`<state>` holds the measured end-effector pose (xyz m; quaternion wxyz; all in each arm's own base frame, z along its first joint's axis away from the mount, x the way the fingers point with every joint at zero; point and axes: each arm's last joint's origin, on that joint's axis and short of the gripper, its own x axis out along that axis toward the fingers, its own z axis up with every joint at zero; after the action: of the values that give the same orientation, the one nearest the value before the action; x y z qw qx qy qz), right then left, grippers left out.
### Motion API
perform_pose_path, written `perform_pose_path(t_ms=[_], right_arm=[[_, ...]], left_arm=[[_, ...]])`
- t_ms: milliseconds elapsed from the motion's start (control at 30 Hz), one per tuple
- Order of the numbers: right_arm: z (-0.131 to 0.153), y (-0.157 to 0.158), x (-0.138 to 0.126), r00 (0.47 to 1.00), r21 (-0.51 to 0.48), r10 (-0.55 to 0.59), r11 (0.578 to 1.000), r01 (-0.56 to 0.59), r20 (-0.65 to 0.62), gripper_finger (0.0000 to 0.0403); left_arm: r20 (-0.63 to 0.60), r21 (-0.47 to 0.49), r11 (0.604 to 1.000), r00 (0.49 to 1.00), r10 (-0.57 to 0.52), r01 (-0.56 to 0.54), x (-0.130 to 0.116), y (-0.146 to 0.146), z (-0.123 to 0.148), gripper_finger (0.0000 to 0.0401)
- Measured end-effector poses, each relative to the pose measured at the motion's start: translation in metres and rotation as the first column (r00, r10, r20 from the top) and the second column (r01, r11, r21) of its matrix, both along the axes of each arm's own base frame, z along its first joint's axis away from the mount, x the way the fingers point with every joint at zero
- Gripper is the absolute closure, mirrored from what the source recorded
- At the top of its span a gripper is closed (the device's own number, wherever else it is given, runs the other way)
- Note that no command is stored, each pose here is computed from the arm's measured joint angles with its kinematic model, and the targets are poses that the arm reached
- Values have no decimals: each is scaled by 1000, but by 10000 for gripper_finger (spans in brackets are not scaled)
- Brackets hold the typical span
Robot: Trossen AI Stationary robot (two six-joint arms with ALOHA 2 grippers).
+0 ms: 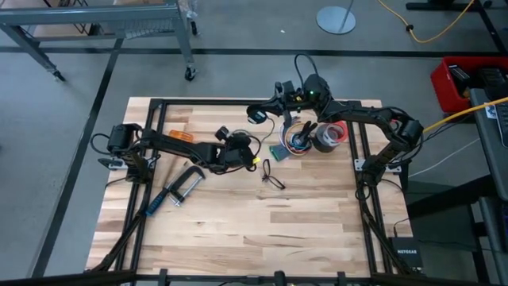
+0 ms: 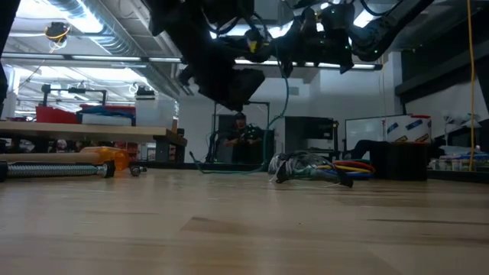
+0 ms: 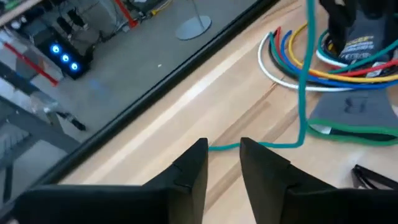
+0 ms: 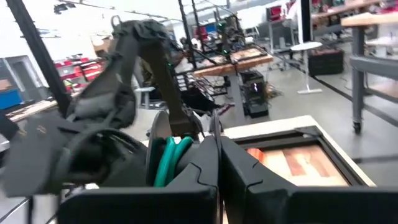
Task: Coil cords
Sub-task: Coil the green wire on the black spool
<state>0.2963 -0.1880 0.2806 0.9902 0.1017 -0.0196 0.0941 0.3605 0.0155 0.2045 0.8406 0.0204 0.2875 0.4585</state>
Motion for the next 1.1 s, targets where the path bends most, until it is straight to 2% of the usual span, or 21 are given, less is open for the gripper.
perform_pose_path(t_ms=[233, 333, 467, 633, 867, 1000, 1100], right_arm=[[11, 1, -7, 998, -30, 44, 999, -43, 39, 400], [14, -3, -15, 994, -38, 106, 994, -104, 35, 400], [22, -11, -29, 989, -10, 146, 989, -146, 32, 400], [32, -21, -47, 990, 1, 139, 990, -139, 37, 400], [49, -18, -68, 978, -2, 206, 979, -206, 28, 400], [59, -12, -77, 969, -13, 246, 969, -246, 19, 400], [63, -7, -81, 964, -20, 265, 964, -265, 13, 400]], left_arm=[[15, -74, 992, 995, 101, -100, -18, 1, -25, 290], [-94, -67, 990, 989, 114, -121, -29, 1, -33, 290], [-273, -43, 990, 955, 120, -137, -47, 3, -33, 290], [-372, -23, 980, 911, 175, -198, -72, 7, -19, 290], [-308, -30, 964, 920, 242, -264, -120, 16, -15, 290], [-173, -67, 960, 951, 257, -272, -148, 15, -26, 290], [-36, -114, 965, 971, 236, -238, -161, 13, -38, 290]])
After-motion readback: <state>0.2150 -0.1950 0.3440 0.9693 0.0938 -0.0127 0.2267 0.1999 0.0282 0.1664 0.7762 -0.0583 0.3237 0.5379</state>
